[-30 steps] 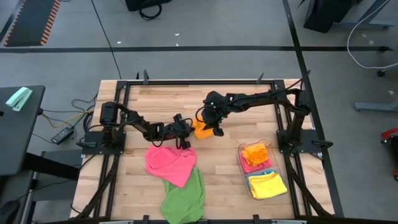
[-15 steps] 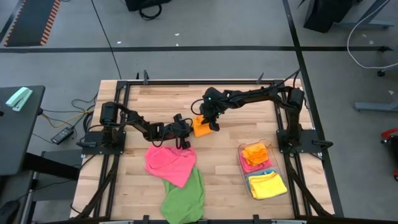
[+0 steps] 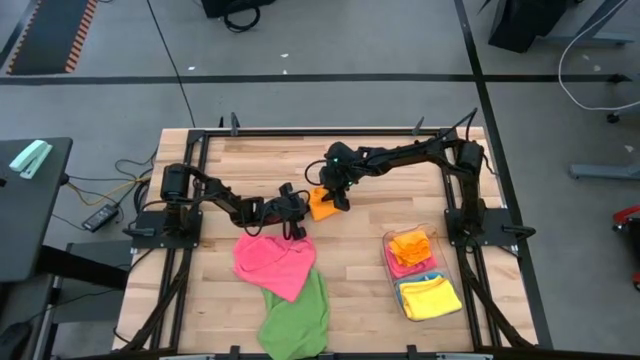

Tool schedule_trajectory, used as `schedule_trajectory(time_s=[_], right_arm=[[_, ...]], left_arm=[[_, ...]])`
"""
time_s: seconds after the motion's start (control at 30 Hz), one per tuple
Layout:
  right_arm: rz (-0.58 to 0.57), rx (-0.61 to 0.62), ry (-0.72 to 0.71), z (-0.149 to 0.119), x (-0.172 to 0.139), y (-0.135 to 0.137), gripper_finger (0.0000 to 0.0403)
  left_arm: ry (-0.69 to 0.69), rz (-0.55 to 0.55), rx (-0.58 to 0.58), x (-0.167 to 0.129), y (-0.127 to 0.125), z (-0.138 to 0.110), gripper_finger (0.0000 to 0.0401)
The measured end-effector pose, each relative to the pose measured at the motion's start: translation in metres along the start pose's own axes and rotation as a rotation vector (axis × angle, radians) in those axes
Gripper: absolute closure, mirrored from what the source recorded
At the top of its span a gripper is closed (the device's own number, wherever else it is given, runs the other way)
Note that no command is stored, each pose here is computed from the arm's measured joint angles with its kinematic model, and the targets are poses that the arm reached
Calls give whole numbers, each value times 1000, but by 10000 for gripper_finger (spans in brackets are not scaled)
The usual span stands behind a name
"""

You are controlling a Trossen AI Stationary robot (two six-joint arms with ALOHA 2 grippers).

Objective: Fold microfiber towels
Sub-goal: Fold the orange towel

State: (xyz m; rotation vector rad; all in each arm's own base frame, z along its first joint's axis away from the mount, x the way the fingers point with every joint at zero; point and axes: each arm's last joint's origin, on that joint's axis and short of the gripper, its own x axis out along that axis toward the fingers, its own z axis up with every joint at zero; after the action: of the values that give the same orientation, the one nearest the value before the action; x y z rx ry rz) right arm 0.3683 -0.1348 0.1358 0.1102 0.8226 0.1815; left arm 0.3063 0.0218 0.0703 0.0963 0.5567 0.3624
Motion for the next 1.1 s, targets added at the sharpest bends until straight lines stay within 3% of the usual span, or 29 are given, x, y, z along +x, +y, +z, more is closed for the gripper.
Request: schedule_trajectory(time_s=[0.27, 0.5, 0.73, 0.9, 1.1], right_arm=[[-8, 43, -23, 1, -7, -7, 211], [-87, 39, -66, 9, -15, -10, 207], [-168, 6, -105, 19, -25, -13, 207], [-22, -41, -194, 36, -50, -1, 207], [117, -94, -91, 22, -36, 30, 208]], left_arm=[[2, -7, 2, -2, -4, 0, 378], [2, -13, 3, -3, -6, 0, 390], [6, -15, -14, -3, -6, 0, 376], [11, -14, -15, -3, -6, -1, 383], [15, -14, -25, -3, -6, -1, 389]])
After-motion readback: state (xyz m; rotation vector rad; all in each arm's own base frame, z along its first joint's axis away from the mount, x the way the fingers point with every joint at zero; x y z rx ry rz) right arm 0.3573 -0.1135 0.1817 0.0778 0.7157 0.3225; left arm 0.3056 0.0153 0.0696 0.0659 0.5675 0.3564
